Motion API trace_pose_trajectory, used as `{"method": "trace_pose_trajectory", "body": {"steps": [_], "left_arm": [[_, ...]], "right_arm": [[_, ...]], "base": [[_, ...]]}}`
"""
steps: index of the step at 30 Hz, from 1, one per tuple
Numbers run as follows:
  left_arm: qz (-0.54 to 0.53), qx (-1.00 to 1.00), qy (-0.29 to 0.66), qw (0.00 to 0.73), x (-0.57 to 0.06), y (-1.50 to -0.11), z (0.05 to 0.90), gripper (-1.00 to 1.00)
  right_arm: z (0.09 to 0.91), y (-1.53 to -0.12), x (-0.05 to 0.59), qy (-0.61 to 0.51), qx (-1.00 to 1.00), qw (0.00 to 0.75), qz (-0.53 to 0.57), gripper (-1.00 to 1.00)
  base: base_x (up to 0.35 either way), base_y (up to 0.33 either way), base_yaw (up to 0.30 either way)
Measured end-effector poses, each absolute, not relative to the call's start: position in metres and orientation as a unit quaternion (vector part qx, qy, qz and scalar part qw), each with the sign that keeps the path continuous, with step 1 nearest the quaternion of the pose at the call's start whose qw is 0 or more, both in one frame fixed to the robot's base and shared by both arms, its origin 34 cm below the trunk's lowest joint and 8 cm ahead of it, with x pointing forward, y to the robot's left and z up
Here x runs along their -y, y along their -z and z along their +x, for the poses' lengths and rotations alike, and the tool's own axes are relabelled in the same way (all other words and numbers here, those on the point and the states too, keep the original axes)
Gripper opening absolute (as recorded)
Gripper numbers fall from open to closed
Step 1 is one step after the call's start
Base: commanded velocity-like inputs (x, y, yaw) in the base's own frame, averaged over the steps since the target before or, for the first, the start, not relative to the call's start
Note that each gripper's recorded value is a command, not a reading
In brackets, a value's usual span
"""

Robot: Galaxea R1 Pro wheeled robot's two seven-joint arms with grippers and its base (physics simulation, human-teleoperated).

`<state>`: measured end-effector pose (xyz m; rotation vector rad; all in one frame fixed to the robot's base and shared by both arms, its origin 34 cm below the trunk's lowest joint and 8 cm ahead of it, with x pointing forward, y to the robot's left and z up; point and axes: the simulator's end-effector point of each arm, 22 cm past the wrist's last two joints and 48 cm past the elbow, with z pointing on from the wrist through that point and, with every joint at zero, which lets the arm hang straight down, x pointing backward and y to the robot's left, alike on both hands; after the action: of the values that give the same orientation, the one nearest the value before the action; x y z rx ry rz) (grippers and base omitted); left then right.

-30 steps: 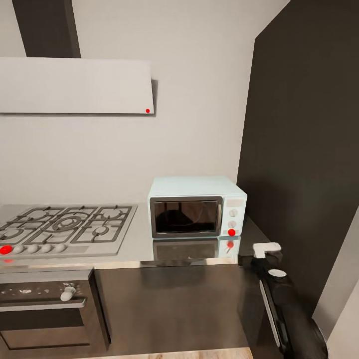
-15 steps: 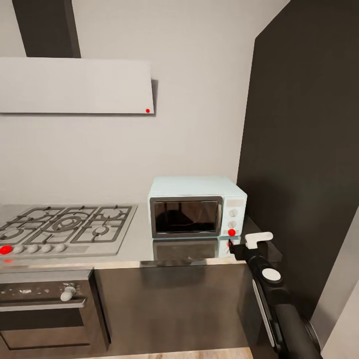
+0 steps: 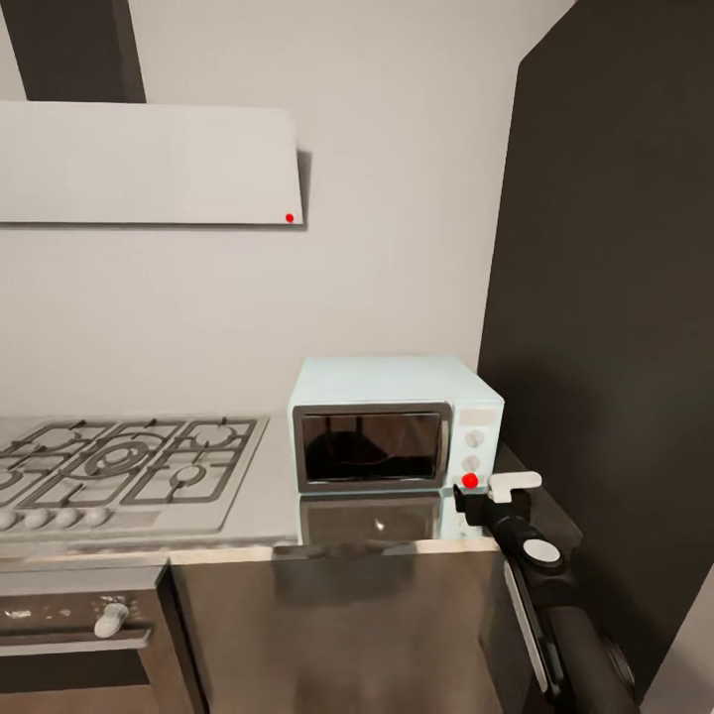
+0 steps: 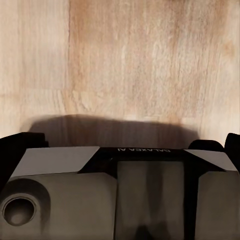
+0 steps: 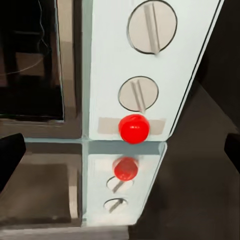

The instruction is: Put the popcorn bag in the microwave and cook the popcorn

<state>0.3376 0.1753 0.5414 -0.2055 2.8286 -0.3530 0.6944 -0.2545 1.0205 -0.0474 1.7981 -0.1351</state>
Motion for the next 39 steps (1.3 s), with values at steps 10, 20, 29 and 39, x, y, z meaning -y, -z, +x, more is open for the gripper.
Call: {"method": "trace_pose_trajectory", "body": {"steps": [10,20,29,39], "left_arm": [[-0.072,-0.980,0.122,0.141,-0.175,-0.541,0.338,1.00],[-0.072,-0.980,0.123,0.141,-0.175,-0.541,0.338,1.00],[-0.072,-0.980,0.122,0.141,-0.175,-0.541,0.338,1.00],[-0.072,-0.980,0.122,0.141,-0.175,-0.541,0.338,1.00]], "right_arm": [[0.696,-0.989,0.259,0.038,-0.799,0.600,-0.009,1.00],[0.703,-0.991,0.273,0.022,-0.788,0.615,-0.005,1.00],[0.709,-0.994,0.278,0.014,-0.788,0.616,-0.008,1.00],[0.709,-0.993,0.282,0.022,-0.789,0.614,-0.005,-1.00]], "base": [[0.023,0.000,0.000],[0.000,0.000,0.000],[0.000,0.000,0.000],[0.000,0.000,0.000]]}}
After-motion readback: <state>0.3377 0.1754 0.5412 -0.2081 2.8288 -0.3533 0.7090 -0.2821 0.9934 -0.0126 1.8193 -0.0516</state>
